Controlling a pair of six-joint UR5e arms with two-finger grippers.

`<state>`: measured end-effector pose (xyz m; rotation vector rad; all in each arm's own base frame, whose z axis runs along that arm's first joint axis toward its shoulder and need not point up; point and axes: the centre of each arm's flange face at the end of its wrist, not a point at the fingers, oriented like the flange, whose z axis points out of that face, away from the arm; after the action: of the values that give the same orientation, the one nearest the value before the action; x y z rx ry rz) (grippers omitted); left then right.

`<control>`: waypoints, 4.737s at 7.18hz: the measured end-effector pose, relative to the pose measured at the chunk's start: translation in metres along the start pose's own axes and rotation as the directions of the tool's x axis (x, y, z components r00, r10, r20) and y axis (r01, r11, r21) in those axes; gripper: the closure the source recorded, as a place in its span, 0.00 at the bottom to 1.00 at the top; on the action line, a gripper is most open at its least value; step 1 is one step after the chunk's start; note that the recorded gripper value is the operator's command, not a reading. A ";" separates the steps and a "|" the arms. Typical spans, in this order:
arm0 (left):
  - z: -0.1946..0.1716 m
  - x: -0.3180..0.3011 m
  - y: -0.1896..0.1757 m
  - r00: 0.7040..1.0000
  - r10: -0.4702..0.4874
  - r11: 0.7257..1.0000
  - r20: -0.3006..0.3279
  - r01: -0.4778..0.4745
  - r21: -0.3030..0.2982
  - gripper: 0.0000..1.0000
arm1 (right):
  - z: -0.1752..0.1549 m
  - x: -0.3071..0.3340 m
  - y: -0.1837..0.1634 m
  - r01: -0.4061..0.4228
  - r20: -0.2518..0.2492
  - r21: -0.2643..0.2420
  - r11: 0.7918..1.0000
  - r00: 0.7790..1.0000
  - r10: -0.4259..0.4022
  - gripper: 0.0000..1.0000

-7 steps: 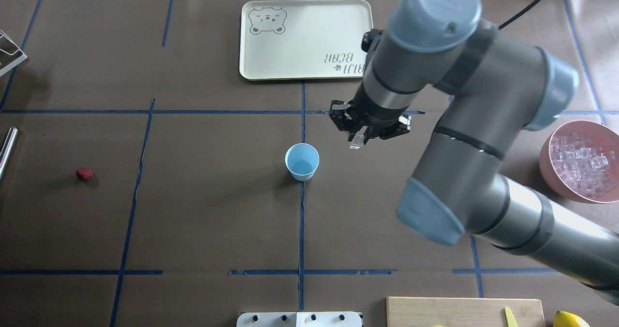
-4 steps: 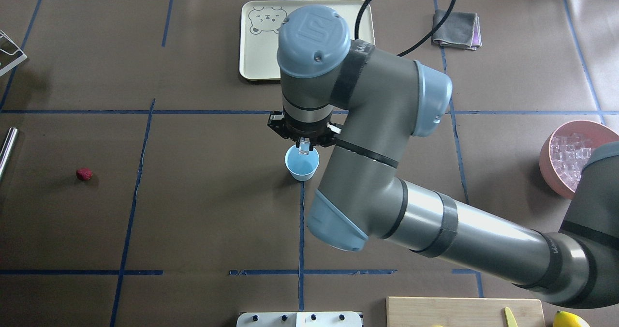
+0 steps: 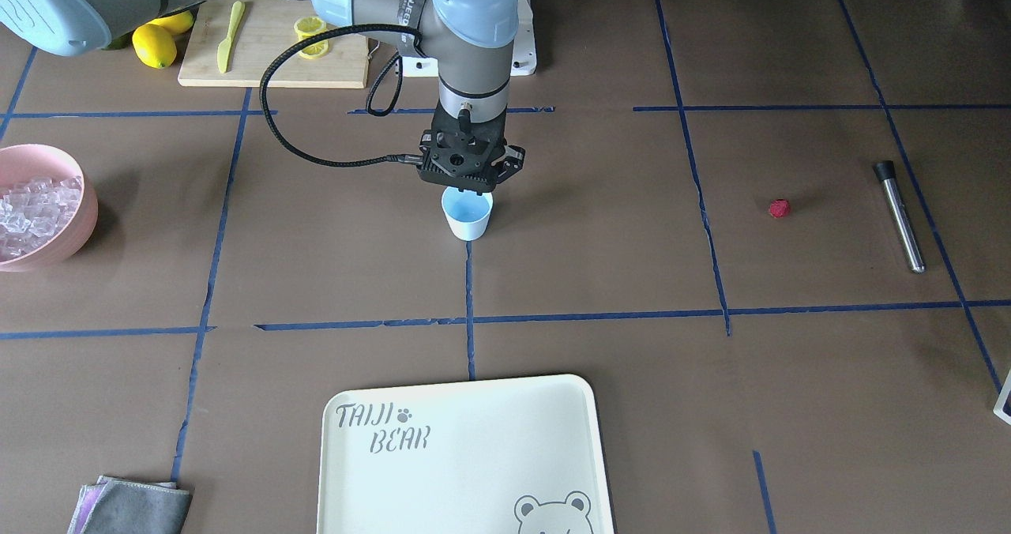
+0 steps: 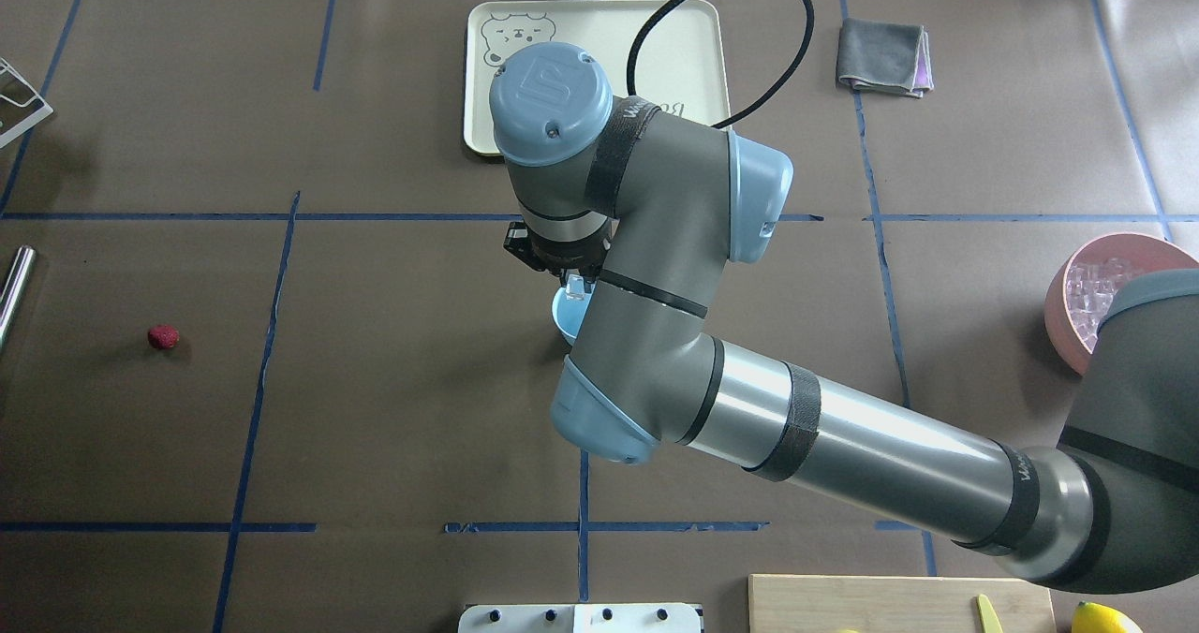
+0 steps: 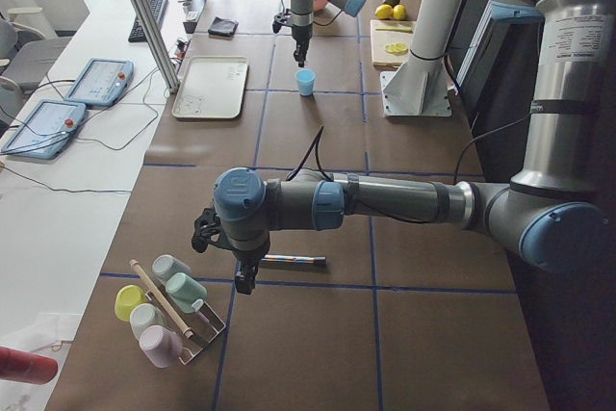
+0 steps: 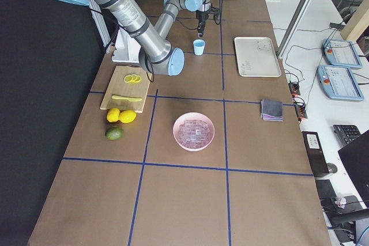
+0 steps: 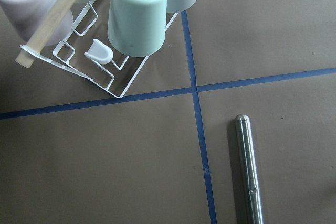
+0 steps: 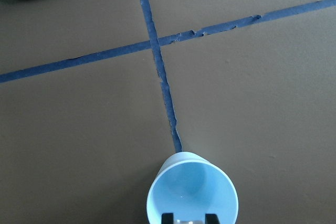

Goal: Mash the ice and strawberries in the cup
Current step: 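Lower the right gripper into the cup and release the ice cube, then raise the right gripper and return it to the ice bowl, then grasp another ice cube from the pink bowl with the right gripper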

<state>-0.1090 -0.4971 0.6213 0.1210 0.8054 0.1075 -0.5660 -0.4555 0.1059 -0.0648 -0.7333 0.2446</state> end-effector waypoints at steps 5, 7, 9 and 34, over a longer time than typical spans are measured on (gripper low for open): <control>-0.001 0.001 0.000 1.000 0.002 1.000 0.002 -0.002 0.002 0.00 | 0.016 0.002 0.005 0.003 -0.024 -0.012 1.000 1.000 -0.003 0.91; -0.001 0.001 -0.001 1.000 0.003 1.000 0.002 -0.003 0.002 0.00 | 0.016 0.002 0.005 0.002 -0.024 -0.012 1.000 1.000 -0.002 0.62; -0.002 0.001 -0.002 1.000 0.003 1.000 0.002 -0.003 0.003 0.00 | 0.015 0.001 0.004 0.003 -0.022 -0.011 1.000 1.000 -0.003 0.42; -0.019 0.020 -0.009 1.000 -0.002 0.999 0.008 0.002 0.038 0.00 | -0.016 0.604 -0.114 0.312 0.011 0.097 0.945 0.949 -0.315 0.01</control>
<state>-0.1088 -0.5015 0.5926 0.1567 0.7997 0.0894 -0.1007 -0.4182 0.5056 0.1452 -0.7461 -0.0250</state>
